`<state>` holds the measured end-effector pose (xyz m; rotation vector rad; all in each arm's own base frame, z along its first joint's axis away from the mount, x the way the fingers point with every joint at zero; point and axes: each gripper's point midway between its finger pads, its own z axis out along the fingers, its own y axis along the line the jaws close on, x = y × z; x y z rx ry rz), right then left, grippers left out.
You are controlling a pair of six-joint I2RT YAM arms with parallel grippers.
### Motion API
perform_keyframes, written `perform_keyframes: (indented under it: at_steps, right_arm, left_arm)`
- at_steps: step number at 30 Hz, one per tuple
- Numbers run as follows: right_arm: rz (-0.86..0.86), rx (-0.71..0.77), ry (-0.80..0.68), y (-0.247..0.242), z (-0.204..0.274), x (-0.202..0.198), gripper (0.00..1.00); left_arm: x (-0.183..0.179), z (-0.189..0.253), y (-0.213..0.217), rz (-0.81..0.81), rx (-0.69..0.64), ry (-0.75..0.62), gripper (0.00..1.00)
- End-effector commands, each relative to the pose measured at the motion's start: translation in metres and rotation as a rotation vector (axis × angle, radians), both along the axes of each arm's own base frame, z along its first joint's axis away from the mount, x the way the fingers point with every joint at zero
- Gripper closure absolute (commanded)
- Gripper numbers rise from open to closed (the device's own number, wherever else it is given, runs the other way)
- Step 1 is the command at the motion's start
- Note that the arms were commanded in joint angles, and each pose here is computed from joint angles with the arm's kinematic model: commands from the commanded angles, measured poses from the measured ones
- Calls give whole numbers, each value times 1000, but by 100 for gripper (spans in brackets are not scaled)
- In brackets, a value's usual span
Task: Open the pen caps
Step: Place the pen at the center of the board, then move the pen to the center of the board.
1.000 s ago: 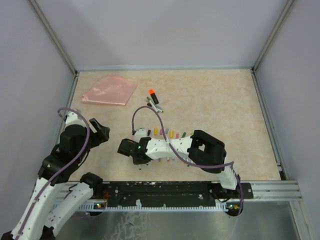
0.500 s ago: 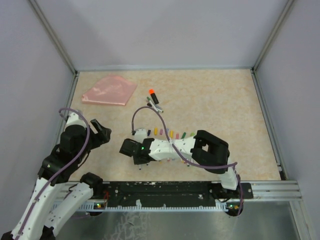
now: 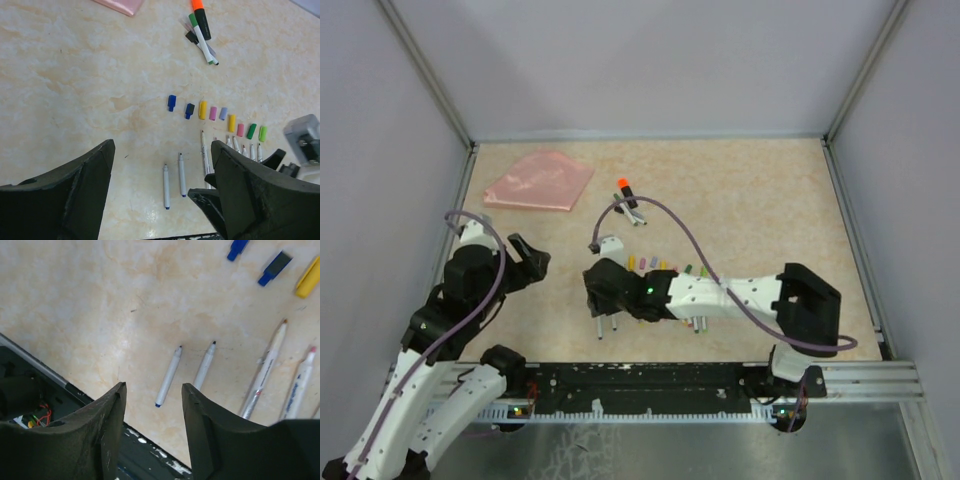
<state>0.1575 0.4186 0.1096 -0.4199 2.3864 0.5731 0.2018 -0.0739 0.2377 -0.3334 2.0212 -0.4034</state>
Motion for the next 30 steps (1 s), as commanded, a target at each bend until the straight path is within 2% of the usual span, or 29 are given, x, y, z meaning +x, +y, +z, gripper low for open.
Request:
perform_keyframes:
  at_steps: [1,7,11,13,17,22,28,30]
  right_arm:
    - [84,241,-173,-5,74,34,51]
    - [63,366,-315,-47,104,84,46]
    - [65,289,-423,-67,105,114,31]
    - [70,288,-382,-74,101,130,29]
    - [63,393,-267,-92,95,166,28]
    - [68,350,-200,-102,76,209,28]
    - [70,334,-149,-93,56,254,28]
    - [69,324,-127,-86,49,268,31]
  left_arm:
    - [10,7,-9,-36,-8,-47,16]
    - [20,13,-24,-98,-26,-84,14]
    - [29,13,-33,-122,-38,-95,14]
    - [34,12,-37,-130,-38,-89,14]
    - [43,8,-43,-134,-35,-74,13]
    - [57,5,-51,-143,-29,-63,12]
    - [77,3,-63,-169,6,-41,11]
    - [84,0,-66,-177,21,-30,11]
